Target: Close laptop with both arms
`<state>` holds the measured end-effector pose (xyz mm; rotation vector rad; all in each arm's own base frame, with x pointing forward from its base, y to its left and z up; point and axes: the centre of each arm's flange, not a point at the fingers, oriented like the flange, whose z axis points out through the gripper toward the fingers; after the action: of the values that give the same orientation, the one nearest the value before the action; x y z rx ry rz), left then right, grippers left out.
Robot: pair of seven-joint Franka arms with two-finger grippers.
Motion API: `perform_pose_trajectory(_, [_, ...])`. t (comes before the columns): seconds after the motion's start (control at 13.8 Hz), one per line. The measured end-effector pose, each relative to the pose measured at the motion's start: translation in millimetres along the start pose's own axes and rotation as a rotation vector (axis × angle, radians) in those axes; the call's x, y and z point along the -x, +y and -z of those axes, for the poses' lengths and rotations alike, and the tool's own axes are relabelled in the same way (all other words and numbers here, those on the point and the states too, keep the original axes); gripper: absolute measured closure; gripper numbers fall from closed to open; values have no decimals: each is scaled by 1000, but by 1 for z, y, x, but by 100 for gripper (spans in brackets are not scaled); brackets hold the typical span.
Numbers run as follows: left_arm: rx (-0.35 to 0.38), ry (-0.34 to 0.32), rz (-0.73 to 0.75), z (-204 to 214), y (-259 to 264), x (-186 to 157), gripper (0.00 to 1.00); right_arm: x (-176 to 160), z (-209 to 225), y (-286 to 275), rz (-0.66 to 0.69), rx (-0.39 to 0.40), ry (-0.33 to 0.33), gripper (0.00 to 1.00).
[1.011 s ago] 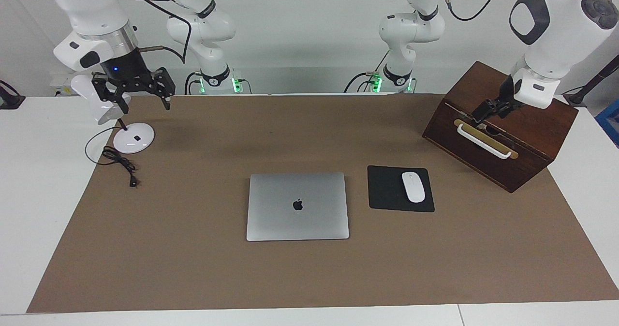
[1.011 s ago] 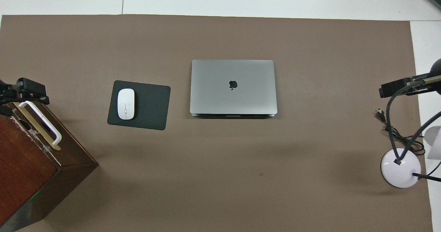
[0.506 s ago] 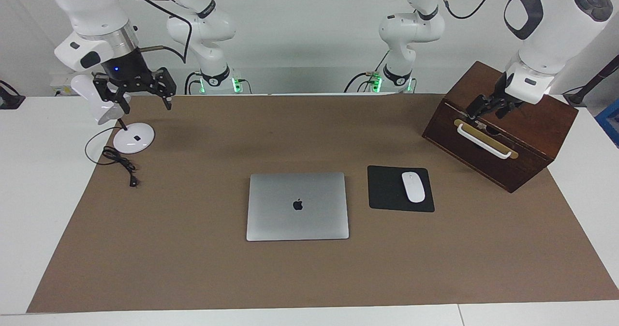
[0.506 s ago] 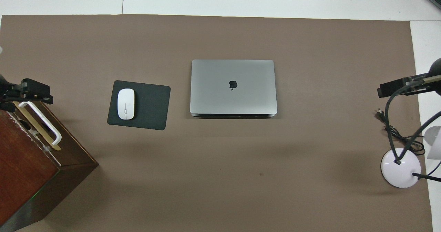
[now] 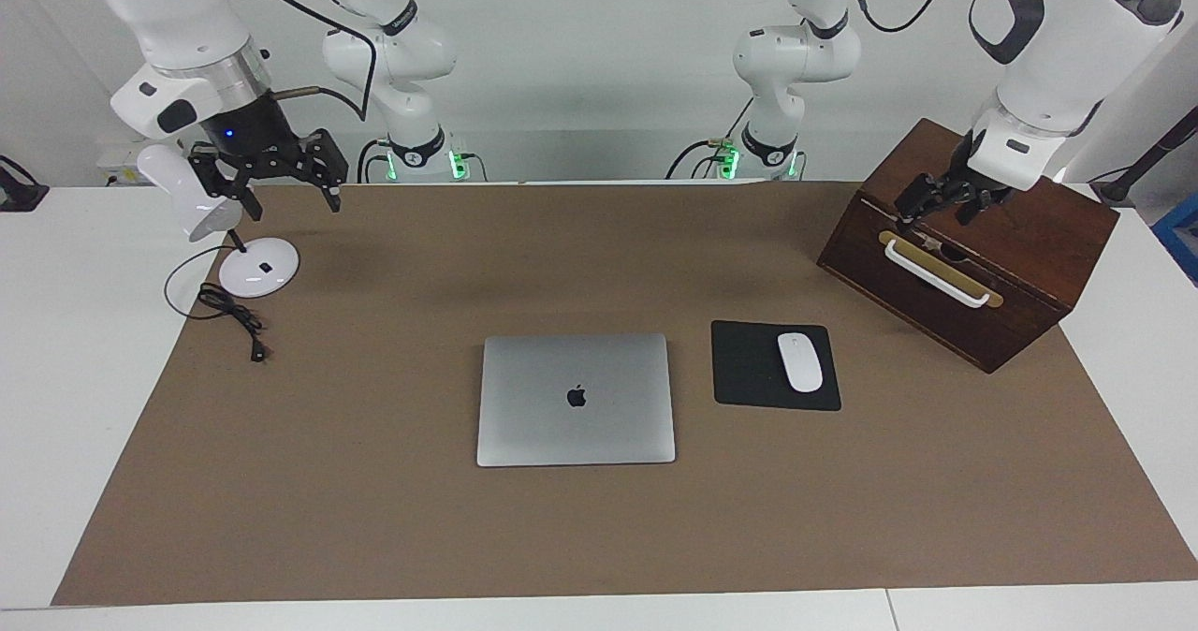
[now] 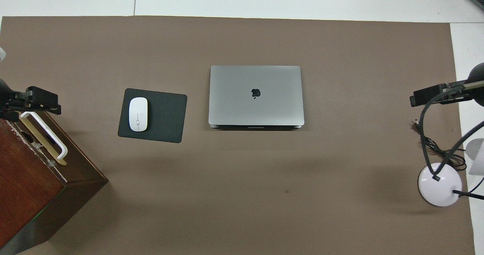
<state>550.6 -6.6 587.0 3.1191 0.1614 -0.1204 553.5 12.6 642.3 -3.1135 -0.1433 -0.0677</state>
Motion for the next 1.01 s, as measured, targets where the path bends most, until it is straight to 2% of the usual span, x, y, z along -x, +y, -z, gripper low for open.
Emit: perform_pose_trajectory(1.01, [-1, -7, -6, -10, -2, -1, 0, 0, 0, 2, -6, 1, 0, 0])
